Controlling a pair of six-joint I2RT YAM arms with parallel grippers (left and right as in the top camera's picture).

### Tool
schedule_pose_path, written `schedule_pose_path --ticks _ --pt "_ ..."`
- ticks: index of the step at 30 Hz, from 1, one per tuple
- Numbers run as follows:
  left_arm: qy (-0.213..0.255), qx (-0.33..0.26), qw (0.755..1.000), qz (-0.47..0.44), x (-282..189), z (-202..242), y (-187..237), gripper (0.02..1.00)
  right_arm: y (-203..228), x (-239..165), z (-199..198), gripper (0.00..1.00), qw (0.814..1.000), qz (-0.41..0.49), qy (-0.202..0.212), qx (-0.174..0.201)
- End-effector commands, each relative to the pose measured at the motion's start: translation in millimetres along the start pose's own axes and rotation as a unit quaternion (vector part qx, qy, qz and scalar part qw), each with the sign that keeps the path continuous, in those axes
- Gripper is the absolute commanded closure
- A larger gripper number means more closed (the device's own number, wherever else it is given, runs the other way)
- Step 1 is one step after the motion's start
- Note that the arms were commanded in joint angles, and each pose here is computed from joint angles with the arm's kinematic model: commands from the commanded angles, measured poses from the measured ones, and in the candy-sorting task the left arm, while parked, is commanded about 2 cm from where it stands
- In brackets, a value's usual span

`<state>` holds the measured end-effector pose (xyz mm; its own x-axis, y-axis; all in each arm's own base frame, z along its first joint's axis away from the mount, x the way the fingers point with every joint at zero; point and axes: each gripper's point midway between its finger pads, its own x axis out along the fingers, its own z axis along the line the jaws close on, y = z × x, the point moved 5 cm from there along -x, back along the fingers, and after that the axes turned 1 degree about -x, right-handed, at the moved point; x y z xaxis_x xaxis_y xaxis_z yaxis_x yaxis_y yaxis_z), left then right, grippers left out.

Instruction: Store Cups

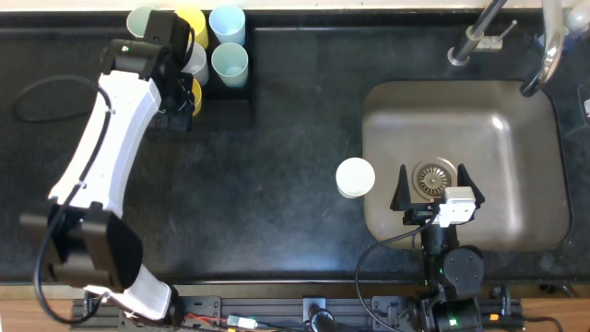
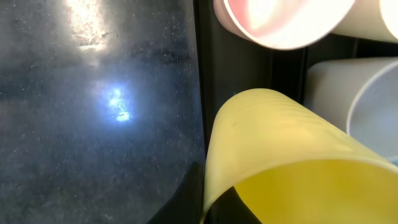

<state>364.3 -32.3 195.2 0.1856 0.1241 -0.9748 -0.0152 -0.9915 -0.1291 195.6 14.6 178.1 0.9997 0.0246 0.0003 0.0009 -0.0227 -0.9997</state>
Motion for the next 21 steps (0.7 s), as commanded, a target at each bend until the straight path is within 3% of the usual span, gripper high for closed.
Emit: schedule_pose_path --ticks 1,17,21 --pt "-0.018 -0.031 0.999 0.002 17.1 -3.0 -9.9 0.982 2.8 0.3 0.1 0.003 1.0 -0.001 -0.001 0.0" --pt "-0.043 -0.017 0.999 0.021 59.5 -13.6 -1.8 0.98 2.8 0.3 0.1 0.003 1.0 -0.001 -0.001 0.0" --pt "-0.043 -0.017 0.999 0.018 59.7 -13.6 -2.4 0.932 2.8 0.3 0.1 0.003 1.0 -0.001 -0.001 0.0"
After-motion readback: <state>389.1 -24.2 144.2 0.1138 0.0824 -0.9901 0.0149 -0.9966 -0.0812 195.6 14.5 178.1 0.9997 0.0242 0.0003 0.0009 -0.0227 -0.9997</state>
